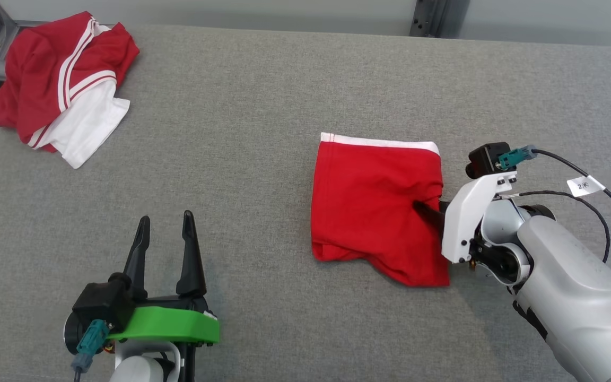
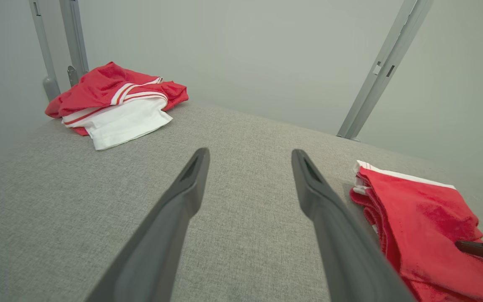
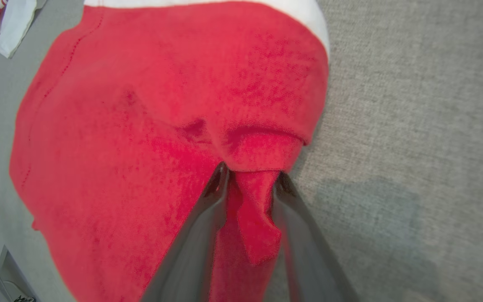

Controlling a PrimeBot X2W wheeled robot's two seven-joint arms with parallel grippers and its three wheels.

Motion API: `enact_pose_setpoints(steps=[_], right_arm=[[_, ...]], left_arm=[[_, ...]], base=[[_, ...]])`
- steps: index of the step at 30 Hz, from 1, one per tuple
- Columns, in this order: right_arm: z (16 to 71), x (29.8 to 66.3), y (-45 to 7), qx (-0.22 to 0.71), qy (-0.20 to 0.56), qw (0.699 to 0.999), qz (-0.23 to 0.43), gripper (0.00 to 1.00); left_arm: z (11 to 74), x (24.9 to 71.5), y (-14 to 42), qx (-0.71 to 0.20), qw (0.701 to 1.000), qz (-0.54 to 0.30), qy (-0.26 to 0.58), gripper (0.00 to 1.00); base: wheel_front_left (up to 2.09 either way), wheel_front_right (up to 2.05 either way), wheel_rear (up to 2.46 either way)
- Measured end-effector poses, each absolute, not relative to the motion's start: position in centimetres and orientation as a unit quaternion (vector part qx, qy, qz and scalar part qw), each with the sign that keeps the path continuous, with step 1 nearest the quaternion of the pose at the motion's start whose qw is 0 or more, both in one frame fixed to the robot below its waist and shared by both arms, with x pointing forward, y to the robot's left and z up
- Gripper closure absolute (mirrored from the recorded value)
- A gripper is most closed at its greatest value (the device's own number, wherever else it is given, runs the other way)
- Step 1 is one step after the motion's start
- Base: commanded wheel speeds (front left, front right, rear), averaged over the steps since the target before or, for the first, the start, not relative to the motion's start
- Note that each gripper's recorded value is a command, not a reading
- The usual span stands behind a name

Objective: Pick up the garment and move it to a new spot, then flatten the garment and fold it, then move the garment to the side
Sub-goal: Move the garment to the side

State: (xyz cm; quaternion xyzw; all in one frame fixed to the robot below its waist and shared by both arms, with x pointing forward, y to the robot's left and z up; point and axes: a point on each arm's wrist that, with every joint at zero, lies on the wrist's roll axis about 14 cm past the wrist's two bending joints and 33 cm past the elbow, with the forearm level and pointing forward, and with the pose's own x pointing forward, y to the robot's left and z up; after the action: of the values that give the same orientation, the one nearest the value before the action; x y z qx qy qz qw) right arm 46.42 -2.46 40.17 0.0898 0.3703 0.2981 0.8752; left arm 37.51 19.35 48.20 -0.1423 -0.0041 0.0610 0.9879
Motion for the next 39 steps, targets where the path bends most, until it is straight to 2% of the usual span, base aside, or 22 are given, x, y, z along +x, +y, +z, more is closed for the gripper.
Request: enact_pose_setpoints(steps=[9, 19, 30, 39], right_arm=[[41.9, 48.1, -6.1, 0.071, 0.321, 0.905, 0.270, 1.00], [44.8, 49.9, -16.1, 0.042, 0.273, 0.946, 0.169, 1.00], [45.3, 47.7, -24.9, 0.057, 0.252, 0.964, 0.061, 1.00], [44.5, 46.1, -29.9, 0.050, 0.254, 0.966, -0.005, 1.00]], left_arm=[[48.7, 38.9, 16.7, -0.132, 0.991, 0.012, -0.011, 0.00], [48.7, 41.8, 9.8, -0.132, 0.986, -0.102, -0.011, 0.00], [47.4, 43.9, 0.6, -0.133, 0.960, -0.244, 0.009, 0.00], [46.5, 44.5, -4.3, -0.149, 0.938, -0.312, 0.025, 0.00]], base=[[0.00, 0.00, 0.00], [0.00, 0.00, 0.00], [0.00, 0.00, 0.00], [0.00, 0.00, 0.00]])
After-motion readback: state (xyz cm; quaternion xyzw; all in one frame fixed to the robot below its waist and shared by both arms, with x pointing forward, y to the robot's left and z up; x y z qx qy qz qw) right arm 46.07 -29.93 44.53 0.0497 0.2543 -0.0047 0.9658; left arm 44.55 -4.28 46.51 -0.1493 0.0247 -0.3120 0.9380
